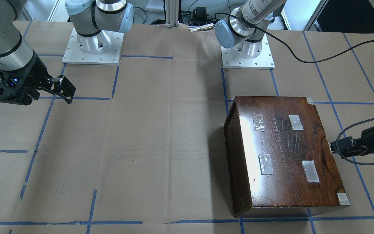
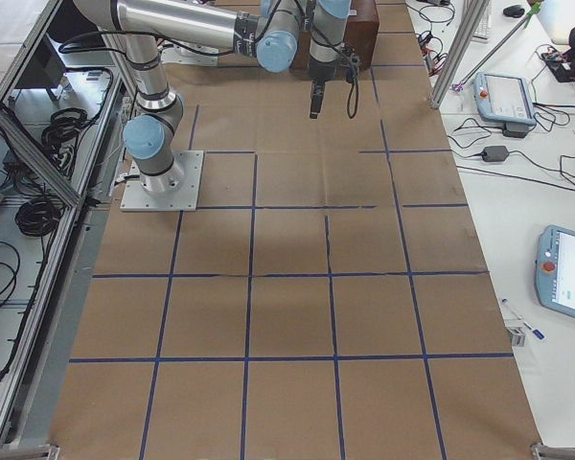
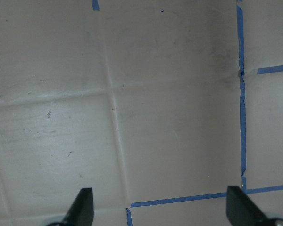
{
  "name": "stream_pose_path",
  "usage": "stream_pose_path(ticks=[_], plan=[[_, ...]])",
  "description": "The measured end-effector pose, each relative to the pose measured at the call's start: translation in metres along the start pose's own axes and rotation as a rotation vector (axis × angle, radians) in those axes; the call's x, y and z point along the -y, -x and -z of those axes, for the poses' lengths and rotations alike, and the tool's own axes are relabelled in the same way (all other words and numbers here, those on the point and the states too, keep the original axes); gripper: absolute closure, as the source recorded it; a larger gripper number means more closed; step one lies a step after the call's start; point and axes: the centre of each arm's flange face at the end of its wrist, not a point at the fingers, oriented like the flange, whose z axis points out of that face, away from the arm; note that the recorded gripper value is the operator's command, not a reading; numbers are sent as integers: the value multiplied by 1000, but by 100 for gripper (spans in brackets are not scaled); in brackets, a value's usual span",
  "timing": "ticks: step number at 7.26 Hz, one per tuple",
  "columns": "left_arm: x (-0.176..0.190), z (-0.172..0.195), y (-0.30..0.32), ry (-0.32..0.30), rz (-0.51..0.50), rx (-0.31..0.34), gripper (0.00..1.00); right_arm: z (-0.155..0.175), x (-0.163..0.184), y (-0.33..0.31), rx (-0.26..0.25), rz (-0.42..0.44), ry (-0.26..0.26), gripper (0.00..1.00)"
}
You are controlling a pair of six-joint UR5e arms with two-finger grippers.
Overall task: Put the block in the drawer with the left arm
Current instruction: 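Pull the drawer out of the wooden box with the left gripper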
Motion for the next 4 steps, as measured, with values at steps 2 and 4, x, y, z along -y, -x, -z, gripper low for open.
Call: stream_pose_path(ticks=[2, 4], plan=[[1, 6, 3, 5, -10, 40, 1, 0, 0, 0, 0, 1, 0, 0], [0, 13, 11, 24, -18, 123, 2, 0, 0, 0, 0, 1, 0, 0]])
